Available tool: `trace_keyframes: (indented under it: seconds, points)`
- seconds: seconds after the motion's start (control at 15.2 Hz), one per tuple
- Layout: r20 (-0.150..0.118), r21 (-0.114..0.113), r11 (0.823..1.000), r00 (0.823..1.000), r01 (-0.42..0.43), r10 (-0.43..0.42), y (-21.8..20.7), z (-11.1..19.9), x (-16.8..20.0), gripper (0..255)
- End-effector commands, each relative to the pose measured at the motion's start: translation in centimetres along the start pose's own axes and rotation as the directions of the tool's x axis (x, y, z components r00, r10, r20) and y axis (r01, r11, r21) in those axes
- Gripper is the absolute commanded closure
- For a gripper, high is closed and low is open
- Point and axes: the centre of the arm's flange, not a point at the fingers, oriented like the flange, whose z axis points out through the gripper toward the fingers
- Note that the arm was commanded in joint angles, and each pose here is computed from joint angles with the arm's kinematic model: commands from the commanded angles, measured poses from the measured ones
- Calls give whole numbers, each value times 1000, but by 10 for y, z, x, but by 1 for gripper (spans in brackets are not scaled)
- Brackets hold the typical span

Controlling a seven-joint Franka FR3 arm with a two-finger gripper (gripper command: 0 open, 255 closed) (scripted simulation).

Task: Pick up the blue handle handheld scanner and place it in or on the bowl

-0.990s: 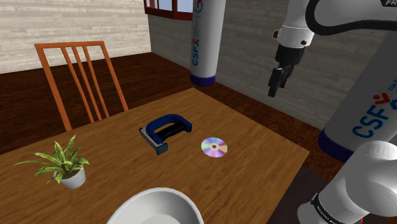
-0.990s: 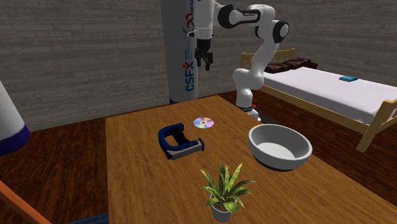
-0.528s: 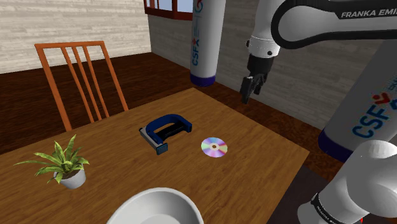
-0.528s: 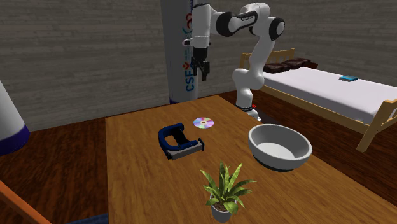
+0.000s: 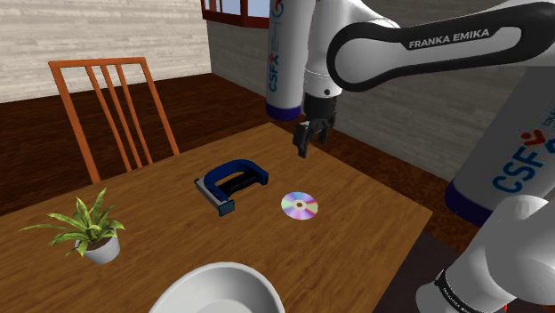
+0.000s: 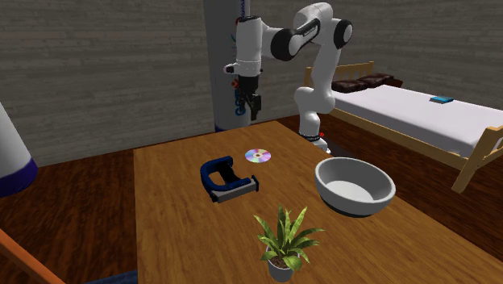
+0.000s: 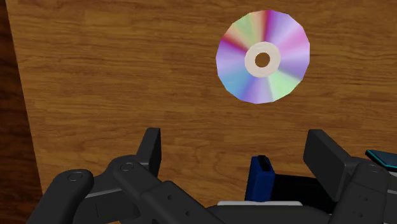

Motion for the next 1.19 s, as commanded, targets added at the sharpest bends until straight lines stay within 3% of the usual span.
trace_keyframes:
  seconds: [0.0,1.12]
  points:
    - [-4,3,1000,1000,-1,1,-18,6,17,0]
    - [-29,21,1000,1000,-9,9,-170,74,160,0]
